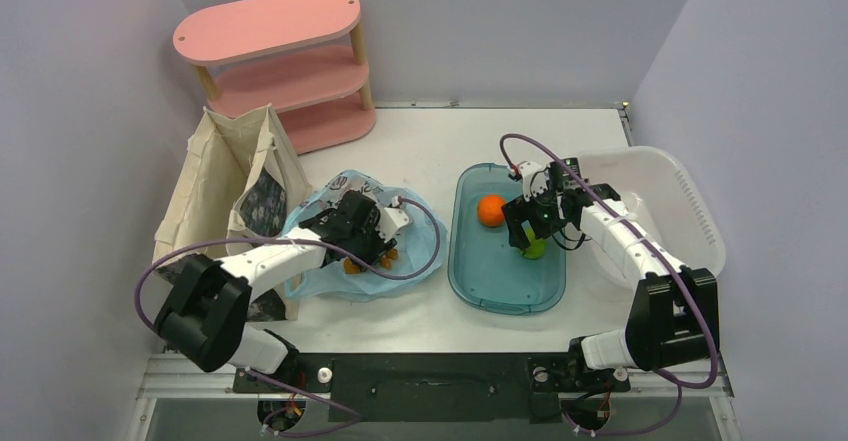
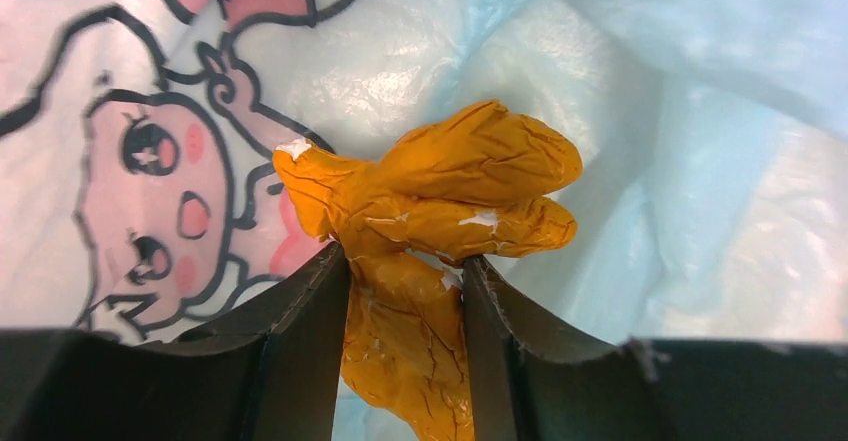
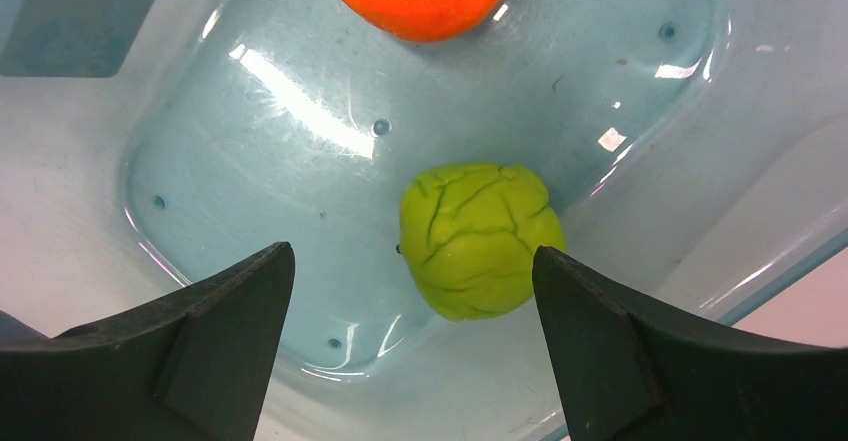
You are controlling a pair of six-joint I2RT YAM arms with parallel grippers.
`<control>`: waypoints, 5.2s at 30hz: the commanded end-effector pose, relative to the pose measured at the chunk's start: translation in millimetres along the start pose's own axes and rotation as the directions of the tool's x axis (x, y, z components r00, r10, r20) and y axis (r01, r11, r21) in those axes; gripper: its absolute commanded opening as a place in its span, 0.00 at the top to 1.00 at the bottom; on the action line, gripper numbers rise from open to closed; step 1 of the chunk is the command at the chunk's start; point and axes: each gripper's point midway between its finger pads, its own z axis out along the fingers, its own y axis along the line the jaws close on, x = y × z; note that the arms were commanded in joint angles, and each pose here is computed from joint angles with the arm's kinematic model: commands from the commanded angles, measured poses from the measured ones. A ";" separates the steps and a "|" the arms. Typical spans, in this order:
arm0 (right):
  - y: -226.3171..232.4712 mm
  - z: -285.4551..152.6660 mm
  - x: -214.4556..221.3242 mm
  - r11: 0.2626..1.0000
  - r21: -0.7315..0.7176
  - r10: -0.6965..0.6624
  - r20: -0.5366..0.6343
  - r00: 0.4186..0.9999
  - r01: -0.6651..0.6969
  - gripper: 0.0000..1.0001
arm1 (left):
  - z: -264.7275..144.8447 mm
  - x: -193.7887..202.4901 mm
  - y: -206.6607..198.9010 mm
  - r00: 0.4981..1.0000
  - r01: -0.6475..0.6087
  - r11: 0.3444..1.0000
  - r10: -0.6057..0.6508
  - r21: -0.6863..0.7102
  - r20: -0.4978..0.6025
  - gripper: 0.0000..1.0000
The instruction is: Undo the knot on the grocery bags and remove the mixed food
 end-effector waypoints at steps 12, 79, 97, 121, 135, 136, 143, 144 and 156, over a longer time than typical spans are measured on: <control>18.0 -47.9 -81.6 0.997 -0.072 0.021 0.264 0.964 -0.002 0.16 | -92.7 -50.3 22.2 0.971 -0.123 0.985 0.144 -0.118 0.190 0.71; 39.9 -184.2 -164.6 0.934 -0.329 0.326 0.636 0.700 -0.136 1.00 | -230.1 -153.2 4.8 0.779 -0.179 0.968 0.250 -0.178 0.575 0.37; -140.3 -177.3 74.1 0.807 0.417 0.385 0.165 0.908 -0.418 1.00 | -147.3 -153.4 50.1 0.956 -0.243 0.954 0.205 0.174 0.212 0.30; -139.4 -154.1 73.9 0.844 0.292 0.441 0.100 0.892 -0.450 0.12 | -91.4 -190.6 116.8 0.961 -0.228 0.973 0.231 -0.039 0.154 1.00; -114.5 -160.0 33.4 0.853 0.140 0.456 0.273 0.847 -0.503 0.08 | -53.2 -361.2 219.7 0.812 0.095 0.965 0.067 -0.244 0.580 1.00; -111.3 -159.7 32.2 0.856 0.130 0.453 0.278 0.847 -0.501 0.08 | -41.8 -364.2 223.0 0.805 0.108 0.965 0.056 -0.238 0.591 1.00; -88.9 -167.5 9.7 0.910 0.112 0.344 0.329 0.879 -0.398 0.07 | -91.4 -413.3 242.3 0.652 0.177 0.935 0.123 -0.308 0.748 0.59; -85.7 -166.6 5.2 0.920 0.110 0.323 0.332 0.886 -0.377 0.07 | -103.7 -414.2 234.8 0.652 0.153 0.943 0.128 -0.295 0.748 0.58; -55.0 -176.5 -55.8 0.969 0.102 0.156 0.453 0.877 -0.225 0.07 | -242.9 -298.4 178.4 0.799 0.198 0.962 -0.046 -0.191 0.599 0.50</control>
